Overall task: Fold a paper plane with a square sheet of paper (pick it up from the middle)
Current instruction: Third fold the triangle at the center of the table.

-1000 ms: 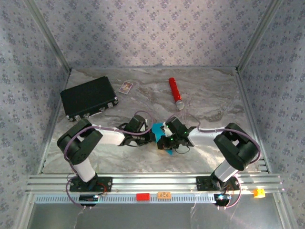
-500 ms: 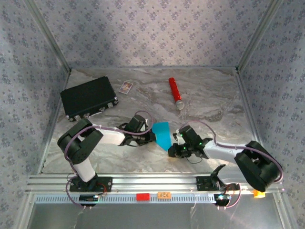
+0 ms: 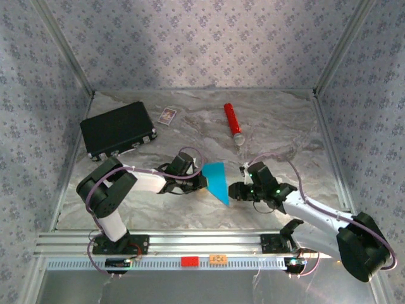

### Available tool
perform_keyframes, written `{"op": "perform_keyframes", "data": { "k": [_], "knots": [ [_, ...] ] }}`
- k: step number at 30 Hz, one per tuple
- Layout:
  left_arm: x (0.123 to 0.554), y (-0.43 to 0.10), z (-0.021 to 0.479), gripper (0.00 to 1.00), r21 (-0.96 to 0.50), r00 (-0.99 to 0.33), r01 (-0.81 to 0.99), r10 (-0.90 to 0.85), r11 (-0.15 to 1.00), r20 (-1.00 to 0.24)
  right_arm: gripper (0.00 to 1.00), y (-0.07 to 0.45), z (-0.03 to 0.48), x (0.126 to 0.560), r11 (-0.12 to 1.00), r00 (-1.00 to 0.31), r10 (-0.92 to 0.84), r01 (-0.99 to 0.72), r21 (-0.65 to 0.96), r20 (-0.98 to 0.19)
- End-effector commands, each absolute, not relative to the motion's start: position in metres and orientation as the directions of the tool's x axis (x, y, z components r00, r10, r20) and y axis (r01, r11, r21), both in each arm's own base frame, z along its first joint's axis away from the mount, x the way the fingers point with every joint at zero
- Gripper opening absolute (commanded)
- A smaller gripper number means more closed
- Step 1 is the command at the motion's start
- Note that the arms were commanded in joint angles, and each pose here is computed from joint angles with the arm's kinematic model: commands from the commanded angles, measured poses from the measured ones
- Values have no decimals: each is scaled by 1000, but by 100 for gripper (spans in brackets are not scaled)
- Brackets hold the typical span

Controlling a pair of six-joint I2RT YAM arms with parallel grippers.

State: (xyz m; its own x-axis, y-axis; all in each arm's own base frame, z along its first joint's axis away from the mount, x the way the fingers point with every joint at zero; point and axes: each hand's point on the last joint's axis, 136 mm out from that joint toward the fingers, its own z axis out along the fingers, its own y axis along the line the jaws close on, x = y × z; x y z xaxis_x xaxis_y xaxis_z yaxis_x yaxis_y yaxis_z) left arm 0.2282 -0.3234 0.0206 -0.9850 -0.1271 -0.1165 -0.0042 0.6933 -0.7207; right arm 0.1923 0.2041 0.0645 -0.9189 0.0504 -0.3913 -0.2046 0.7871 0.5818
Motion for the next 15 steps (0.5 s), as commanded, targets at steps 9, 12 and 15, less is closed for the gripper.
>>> {"op": "perform_keyframes", "data": {
  "k": [9,12,15],
  "knots": [
    [231,-321,50,19,-727,-972,50,-133,685,-192,39,213,60,210,802,-929,44,-186,568,-368],
    [232,-316,56,23,-718,-965,61,-142,693,-219,40,217,59,212,797,-932,40,-187,574,-359],
    [233,-310,58,26,-705,-959,62,-154,706,-238,40,220,58,215,792,-935,41,-185,582,-352]
  ]
}}
